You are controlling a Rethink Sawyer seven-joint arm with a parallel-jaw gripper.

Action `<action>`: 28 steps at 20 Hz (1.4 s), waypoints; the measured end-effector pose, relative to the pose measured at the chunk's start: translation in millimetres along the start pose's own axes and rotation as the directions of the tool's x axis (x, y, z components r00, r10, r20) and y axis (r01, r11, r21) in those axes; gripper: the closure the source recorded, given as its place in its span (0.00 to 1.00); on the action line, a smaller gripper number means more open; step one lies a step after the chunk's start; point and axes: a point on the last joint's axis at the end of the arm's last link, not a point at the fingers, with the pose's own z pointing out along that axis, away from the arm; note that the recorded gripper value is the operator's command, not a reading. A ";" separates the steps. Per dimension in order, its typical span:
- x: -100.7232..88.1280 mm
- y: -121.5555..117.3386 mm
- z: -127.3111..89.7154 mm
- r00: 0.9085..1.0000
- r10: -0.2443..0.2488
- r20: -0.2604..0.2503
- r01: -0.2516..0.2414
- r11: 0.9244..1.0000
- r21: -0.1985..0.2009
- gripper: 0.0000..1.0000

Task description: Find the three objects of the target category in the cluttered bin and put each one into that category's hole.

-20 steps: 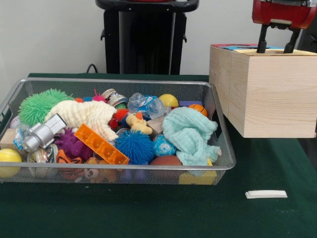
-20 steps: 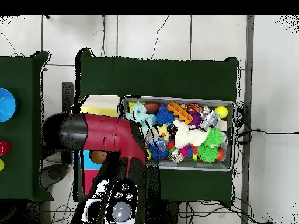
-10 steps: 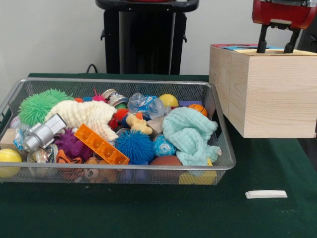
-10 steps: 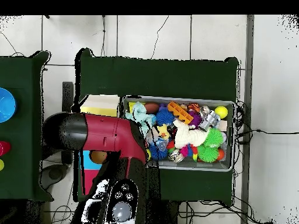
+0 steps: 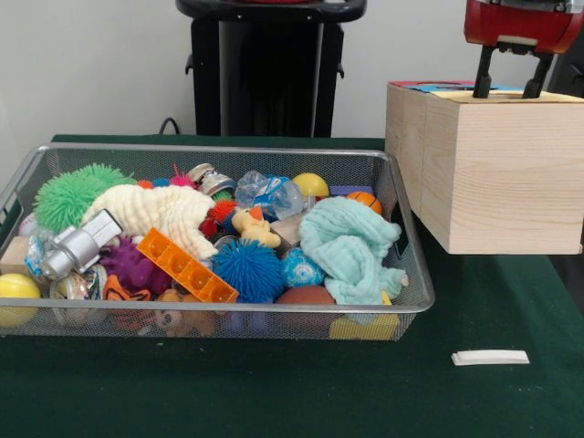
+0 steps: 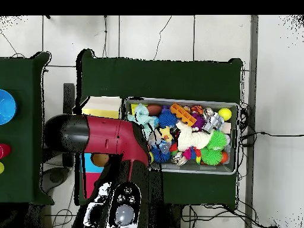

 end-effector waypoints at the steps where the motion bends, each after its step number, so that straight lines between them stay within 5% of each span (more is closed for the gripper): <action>1: 0.0 0.0 0.0 1.000 0.000 0.000 0.000 1.000 0.000 0.00; 28: -2.8 0.8 6.1 1.000 0.000 0.027 0.000 1.000 -0.005 0.00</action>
